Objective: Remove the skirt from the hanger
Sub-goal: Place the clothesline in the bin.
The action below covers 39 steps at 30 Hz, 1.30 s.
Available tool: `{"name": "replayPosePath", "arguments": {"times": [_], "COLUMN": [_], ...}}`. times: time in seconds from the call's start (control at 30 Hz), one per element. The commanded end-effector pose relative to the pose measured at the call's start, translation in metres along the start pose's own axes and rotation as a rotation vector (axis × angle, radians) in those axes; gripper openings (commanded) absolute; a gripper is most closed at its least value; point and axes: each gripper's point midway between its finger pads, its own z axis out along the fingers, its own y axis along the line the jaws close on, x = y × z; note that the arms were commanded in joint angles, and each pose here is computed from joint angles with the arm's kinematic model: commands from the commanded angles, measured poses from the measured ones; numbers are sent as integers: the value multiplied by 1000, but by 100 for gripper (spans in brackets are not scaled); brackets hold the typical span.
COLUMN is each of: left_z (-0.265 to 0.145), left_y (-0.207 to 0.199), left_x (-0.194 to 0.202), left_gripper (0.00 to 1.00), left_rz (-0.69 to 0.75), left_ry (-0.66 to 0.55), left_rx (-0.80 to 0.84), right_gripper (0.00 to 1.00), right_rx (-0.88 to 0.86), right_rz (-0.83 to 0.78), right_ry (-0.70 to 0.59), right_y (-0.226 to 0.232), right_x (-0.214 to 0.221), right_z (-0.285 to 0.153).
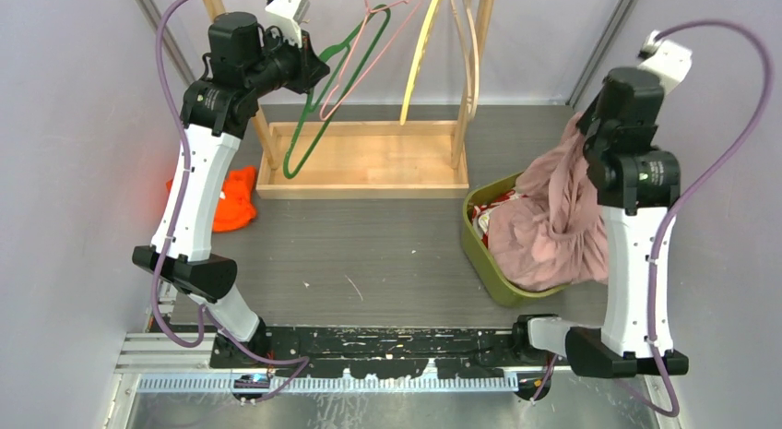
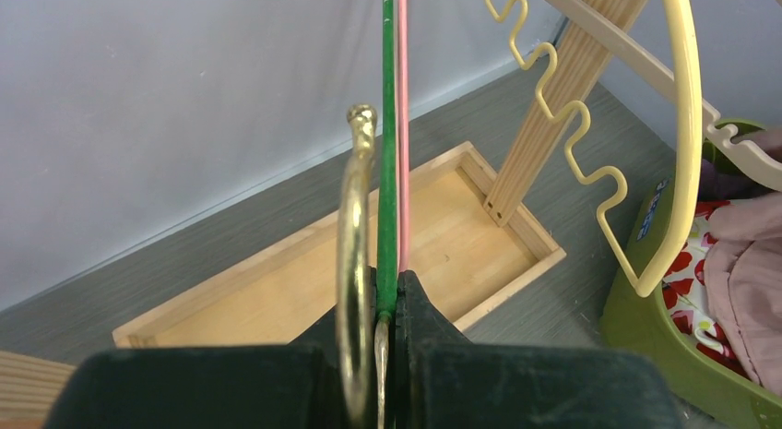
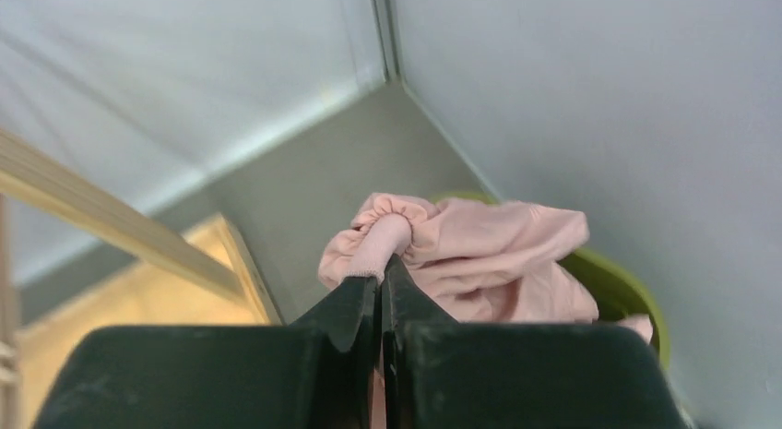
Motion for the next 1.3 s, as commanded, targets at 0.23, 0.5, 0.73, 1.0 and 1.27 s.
{"name": "replayPosePath", "arguments": {"times": [0.23,0.5,0.73,1.0,1.27], "left_z": [-24,-22,-13,-8,-7], "left_y": [-2,-2,-5,-8,-7], "left_x": [-36,-32,-27,-28,-22], "left_gripper": [0,0,0,0,0], "left_rz": [53,44,18,-10,-12], "left_ry": [-114,-106,-95,-102,-86], "left_rx": [-12,-5,18,41,37], "right_gripper": [1,1,1,1,1], "right_rx": [-51,29,143,247,209], "right_rz": [124,78,58,-1,34], "right_ry": [-248,-62,-32,-103,35], "right_y": [17,-21,-68,-105,-101], "right_x": [-100,8,44,19,77], "right_z": [-15,-17,-47,-80,-74]}}
